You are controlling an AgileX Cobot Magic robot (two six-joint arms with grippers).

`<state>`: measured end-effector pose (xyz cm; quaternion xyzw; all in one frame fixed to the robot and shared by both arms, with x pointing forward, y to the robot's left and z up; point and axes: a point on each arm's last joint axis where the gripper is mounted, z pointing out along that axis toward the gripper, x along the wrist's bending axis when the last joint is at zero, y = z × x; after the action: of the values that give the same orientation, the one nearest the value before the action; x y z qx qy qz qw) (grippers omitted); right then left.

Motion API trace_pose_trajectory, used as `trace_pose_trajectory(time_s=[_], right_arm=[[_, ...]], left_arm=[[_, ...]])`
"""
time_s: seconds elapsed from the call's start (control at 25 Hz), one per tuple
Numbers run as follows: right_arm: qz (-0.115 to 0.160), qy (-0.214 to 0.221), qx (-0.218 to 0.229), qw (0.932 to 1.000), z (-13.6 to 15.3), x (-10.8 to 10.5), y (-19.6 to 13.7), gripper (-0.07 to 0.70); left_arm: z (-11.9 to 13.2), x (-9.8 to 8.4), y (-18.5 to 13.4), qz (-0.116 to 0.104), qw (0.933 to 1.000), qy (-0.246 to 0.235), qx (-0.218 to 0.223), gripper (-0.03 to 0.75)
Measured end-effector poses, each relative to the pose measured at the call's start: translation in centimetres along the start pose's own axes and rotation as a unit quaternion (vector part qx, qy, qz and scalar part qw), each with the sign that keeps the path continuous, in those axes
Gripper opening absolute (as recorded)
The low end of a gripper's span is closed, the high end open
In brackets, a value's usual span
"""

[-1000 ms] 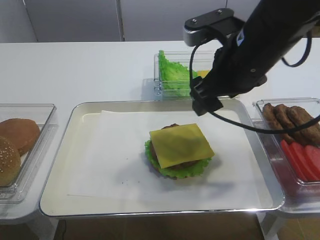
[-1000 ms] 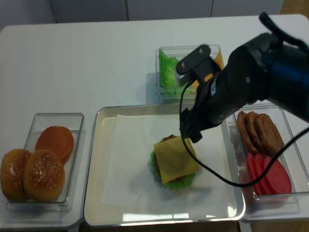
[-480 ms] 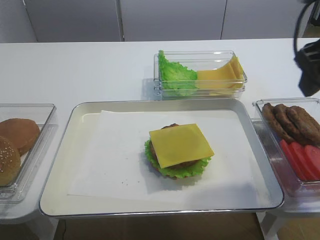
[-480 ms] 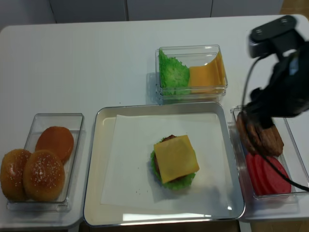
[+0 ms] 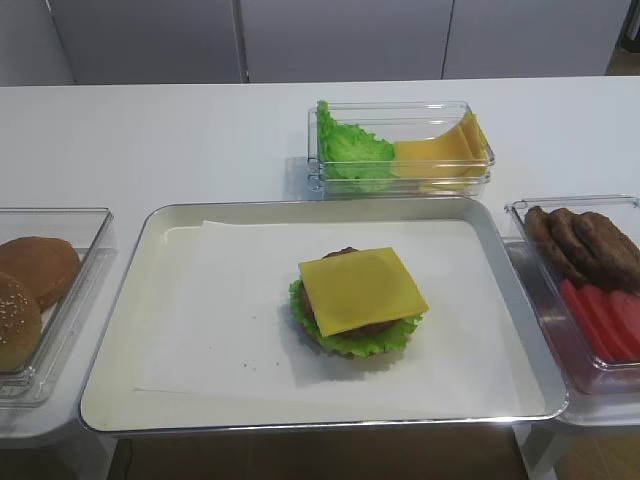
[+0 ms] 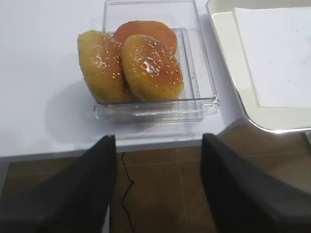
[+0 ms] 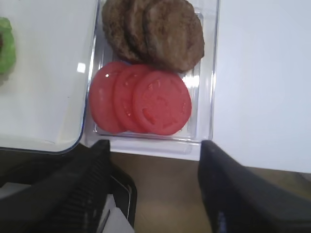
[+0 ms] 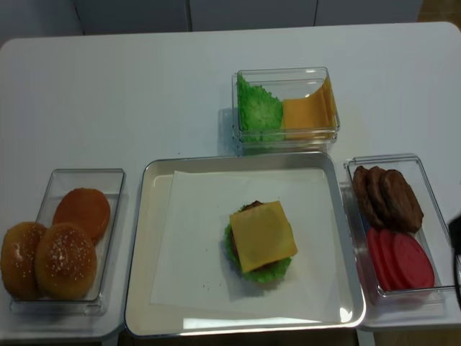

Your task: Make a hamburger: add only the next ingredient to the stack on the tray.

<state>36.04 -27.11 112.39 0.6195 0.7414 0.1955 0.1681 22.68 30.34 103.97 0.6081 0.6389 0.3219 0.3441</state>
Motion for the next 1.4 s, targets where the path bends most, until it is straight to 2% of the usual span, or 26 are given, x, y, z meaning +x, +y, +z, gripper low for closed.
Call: trace_pose_trajectory(time_s=[0.16, 0.28, 0.56, 0.8, 0.96, 1.12, 1.32, 1.4], right_arm=[[0.005, 0.009, -0.056, 0.9984, -2.3, -0.2, -3.4, 0.445], [0.011, 0.03, -0.108, 0.9936, -3.9, -0.2, -6.1, 0.444], [0.015, 0.068, -0.203, 0.9768, -5.2, 0.0, -12.3, 0.443], [-0.014, 0.096, -0.257, 0.9616, -4.3, 0.3, -16.4, 0.443], [-0.035, 0.092, -0.247, 0.964, -3.1, 0.4, -16.6, 0.444], [-0.039, 0.085, -0.265, 0.9597, -2.3, 0.3, -16.1, 0.445], [-0.044, 0.077, -0.24, 0.9667, -0.2, 0.3, -16.1, 0.445], [-0.046, 0.076, -0.242, 0.9663, 0.3, 0.3, -16.0, 0.445]], left_arm=[[0.0, 0.0, 0.0, 0.0, 1.0, 0.0, 0.0, 0.409], [0.0, 0.0, 0.0, 0.0, 1.0, 0.0, 0.0, 0.409], [0.0, 0.0, 0.0, 0.0, 1.0, 0.0, 0.0, 0.409], [0.0, 0.0, 0.0, 0.0, 1.0, 0.0, 0.0, 0.409], [0.0, 0.0, 0.0, 0.0, 1.0, 0.0, 0.0, 0.409], [0.0, 0.0, 0.0, 0.0, 1.0, 0.0, 0.0, 0.41], [0.0, 0.0, 0.0, 0.0, 1.0, 0.0, 0.0, 0.409], [0.0, 0.0, 0.0, 0.0, 1.0, 0.0, 0.0, 0.409]])
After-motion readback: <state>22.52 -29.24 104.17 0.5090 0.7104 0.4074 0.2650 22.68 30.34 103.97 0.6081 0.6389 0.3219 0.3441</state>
